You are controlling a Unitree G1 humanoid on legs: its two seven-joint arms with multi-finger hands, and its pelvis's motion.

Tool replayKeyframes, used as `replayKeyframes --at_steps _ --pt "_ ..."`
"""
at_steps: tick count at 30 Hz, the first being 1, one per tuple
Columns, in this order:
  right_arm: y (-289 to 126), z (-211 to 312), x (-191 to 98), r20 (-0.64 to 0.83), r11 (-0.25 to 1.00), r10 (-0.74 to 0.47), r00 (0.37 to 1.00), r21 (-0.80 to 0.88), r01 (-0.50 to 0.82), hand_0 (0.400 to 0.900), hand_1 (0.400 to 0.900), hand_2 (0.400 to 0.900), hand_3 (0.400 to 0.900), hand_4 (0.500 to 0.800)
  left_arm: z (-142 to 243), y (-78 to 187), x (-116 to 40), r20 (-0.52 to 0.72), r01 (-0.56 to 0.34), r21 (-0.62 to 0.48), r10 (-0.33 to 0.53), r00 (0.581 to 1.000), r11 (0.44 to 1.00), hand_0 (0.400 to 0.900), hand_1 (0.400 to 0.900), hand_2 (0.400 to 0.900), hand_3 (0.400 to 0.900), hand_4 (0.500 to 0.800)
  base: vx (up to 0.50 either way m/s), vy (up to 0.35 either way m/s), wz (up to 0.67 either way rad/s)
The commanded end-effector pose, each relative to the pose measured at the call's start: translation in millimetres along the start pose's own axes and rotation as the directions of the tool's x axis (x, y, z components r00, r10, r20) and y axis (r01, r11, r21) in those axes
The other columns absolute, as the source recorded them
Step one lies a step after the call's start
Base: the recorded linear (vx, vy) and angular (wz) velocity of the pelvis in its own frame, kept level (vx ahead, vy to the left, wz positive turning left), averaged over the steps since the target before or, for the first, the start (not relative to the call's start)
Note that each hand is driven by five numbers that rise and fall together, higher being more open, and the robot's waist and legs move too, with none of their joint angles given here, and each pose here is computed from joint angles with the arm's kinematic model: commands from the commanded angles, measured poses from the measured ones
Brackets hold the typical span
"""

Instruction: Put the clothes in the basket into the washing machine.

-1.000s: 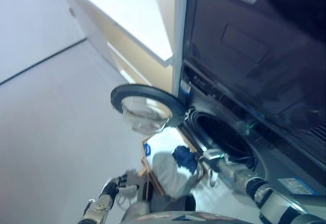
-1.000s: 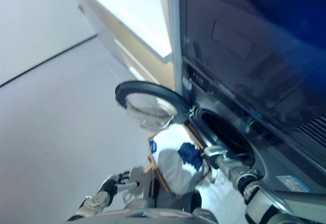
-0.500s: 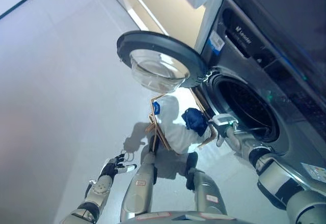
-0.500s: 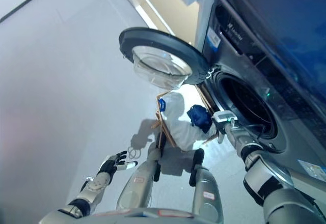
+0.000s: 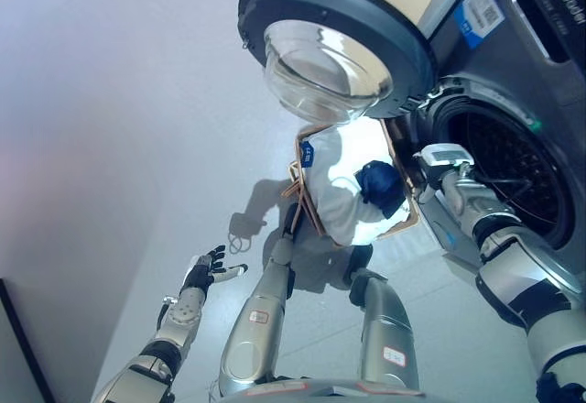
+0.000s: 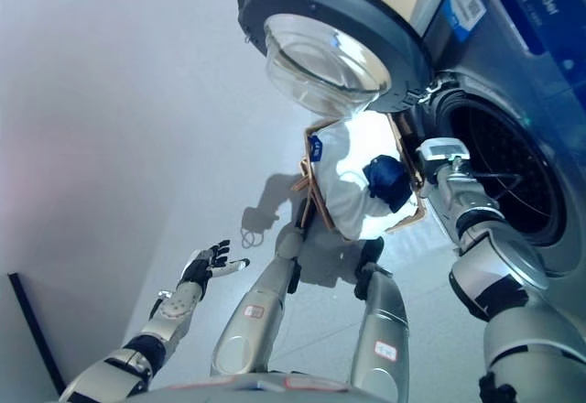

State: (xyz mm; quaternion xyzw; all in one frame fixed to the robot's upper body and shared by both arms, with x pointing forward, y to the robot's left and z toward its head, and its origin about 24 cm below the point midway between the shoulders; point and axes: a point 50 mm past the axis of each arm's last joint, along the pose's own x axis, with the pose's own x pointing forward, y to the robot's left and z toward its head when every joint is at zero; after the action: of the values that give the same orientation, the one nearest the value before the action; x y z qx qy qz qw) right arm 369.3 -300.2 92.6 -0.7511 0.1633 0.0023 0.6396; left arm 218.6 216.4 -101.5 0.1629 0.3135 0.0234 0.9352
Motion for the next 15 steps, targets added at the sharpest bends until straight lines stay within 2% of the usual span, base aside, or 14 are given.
replayKeyframes --at_steps 1,4,15 --pt "-44.1 -37.7 -1.3 -0.095 0.991 -0.137 0.986 -0.016 0.136 0.9 0.9 0.9 0.9 0.8 6.0 20.7 1.6 0.035 -0.084 -0.019 0.085 0.996 0.996 0.9 0.9 0.9 0.9 0.8 -0.001 0.015 0.19" --pt "-59.3 -47.7 -2.7 -0.117 0.986 -0.167 0.979 -0.018 0.166 0.9 0.9 0.9 0.9 0.8 14.2 17.4 3.7 0.064 -0.074 -0.018 0.075 0.995 0.997 0.9 0.9 0.9 0.9 0.8 0.01 0.021 0.17" --pt "-65.4 -38.7 -0.8 -0.089 0.979 -0.203 0.975 0.011 0.205 0.9 0.9 0.9 0.9 0.8 22.9 11.7 3.9 0.107 -0.063 -0.032 0.067 0.992 0.997 0.9 0.9 0.9 0.9 0.8 0.023 -0.025 0.2"
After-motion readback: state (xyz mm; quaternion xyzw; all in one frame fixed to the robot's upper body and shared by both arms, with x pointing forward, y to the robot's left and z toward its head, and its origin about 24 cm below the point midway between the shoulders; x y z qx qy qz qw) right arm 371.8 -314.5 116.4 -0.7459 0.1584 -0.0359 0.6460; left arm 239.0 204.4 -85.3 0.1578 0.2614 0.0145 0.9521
